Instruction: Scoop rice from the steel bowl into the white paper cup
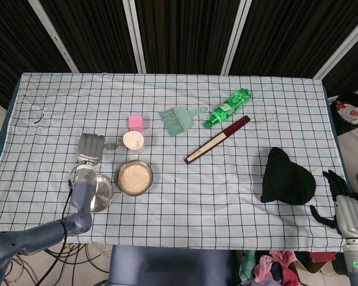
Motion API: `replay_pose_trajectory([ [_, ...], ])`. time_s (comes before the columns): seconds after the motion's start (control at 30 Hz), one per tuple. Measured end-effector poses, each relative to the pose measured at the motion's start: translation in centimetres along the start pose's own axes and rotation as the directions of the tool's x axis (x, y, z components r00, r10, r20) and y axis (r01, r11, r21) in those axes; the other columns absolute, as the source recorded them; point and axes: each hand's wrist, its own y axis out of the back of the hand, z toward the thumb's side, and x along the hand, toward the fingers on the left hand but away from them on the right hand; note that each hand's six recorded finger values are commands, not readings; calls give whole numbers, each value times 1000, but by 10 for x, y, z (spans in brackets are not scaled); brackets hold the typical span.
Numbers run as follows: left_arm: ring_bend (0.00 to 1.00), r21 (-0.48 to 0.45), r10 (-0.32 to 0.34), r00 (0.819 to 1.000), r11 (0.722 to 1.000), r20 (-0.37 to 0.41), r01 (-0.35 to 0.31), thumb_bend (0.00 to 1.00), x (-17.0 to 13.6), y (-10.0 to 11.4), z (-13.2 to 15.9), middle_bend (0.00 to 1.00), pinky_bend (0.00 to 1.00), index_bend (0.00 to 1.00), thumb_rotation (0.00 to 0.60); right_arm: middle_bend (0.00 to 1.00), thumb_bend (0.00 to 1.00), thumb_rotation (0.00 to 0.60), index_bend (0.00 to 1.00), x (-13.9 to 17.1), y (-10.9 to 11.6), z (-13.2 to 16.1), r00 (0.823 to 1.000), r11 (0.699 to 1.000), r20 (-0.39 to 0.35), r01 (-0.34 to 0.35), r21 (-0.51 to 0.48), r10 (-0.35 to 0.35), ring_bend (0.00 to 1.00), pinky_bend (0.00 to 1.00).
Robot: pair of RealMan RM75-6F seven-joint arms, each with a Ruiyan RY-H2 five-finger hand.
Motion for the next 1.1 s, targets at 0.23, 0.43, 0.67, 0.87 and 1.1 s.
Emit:
replay_pose_trajectory([
  [0.23, 1000, 86, 86, 993, 992, 76, -92, 465, -10, 12, -9, 553, 1000, 544, 600, 0, 304, 600, 77, 0, 1, 0, 1000, 1000, 0, 3, -1, -3, 0, 211],
  [0.43, 1000, 114, 140, 979, 981, 149, -158, 464, -23, 20, -19, 566, 1000, 550, 600, 0, 303, 600, 77, 0, 1, 1, 1000, 1000, -3, 6, -1, -6, 0, 211],
  [0.67, 1000, 145, 201, 950, 960, 240, -240, 465, -38, 35, -24, 567, 1000, 552, 600, 0, 304, 600, 77, -1, 1, 1, 1000, 1000, -6, 11, 1, -11, 0, 211],
  [0.87, 1000, 156, 240, 917, 941, 319, -301, 465, -51, 48, -11, 570, 1000, 557, 600, 0, 303, 600, 77, -1, 2, 0, 1000, 1000, -4, 15, -1, -15, 0, 211],
  [1.1, 1000, 232, 252, 870, 898, 424, -373, 465, -63, 50, 11, 573, 1000, 566, 600, 0, 304, 600, 77, -1, 3, -1, 1000, 1000, -2, 17, 1, -17, 0, 211],
])
